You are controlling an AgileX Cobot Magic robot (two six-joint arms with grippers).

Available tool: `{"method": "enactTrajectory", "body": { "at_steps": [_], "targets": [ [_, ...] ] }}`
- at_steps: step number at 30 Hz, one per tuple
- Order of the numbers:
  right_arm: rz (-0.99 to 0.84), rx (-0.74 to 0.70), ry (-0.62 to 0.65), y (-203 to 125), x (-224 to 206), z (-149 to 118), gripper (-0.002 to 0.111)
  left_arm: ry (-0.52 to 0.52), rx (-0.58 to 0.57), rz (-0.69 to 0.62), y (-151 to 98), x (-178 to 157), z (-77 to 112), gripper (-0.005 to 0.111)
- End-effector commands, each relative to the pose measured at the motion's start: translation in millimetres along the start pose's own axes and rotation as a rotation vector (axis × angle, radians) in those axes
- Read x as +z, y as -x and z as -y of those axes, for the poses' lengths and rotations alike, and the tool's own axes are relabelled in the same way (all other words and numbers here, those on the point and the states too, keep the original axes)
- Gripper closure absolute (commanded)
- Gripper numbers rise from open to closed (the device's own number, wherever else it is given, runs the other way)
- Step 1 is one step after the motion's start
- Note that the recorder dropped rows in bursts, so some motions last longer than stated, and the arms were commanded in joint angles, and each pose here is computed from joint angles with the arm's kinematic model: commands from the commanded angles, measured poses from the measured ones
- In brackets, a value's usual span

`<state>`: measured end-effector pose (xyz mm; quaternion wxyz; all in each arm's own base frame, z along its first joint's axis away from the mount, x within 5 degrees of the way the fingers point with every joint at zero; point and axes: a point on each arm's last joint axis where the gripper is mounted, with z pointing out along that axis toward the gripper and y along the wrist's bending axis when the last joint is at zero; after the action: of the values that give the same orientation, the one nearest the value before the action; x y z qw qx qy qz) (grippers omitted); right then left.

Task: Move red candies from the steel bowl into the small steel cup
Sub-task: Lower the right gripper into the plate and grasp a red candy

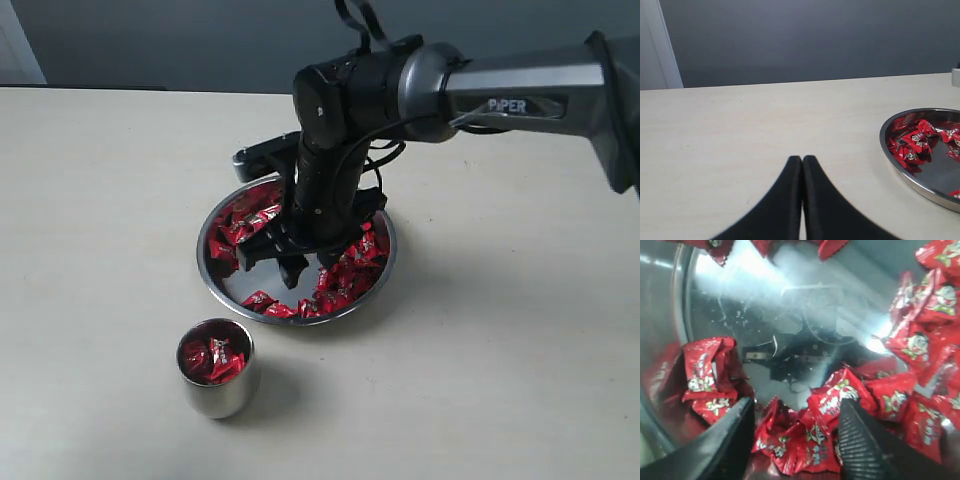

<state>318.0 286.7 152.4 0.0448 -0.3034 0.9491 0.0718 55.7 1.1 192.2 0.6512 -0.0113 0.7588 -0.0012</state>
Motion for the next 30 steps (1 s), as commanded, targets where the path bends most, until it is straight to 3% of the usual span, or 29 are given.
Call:
{"method": "enactTrajectory", "body": {
  "at_steps": [1,16,25,30],
  "targets": [
    [-0.017,0.001,0.007,0.8,16.7,2.5,0.058,0.004,-0.002,0.008,-0.1,-0.2,-0.2,0.106],
    [-0.058,-0.037,-0.071,-2.5,19.7,10.0,0.058,0.004,-0.002,0.008,-0.1,-0.2,-0.2,0.106],
    [0.024,-0.066,-0.104,1.9,-5.2,10.7,0.058,0.004,-0.002,0.008,-0.1,-0.2,-0.2,0.106],
    [-0.024,-0.066,-0.113,0.2,13.6,13.3,0.058,0.004,-0.002,0.008,-0.1,-0.2,-0.2,0.106]
  ]
}}
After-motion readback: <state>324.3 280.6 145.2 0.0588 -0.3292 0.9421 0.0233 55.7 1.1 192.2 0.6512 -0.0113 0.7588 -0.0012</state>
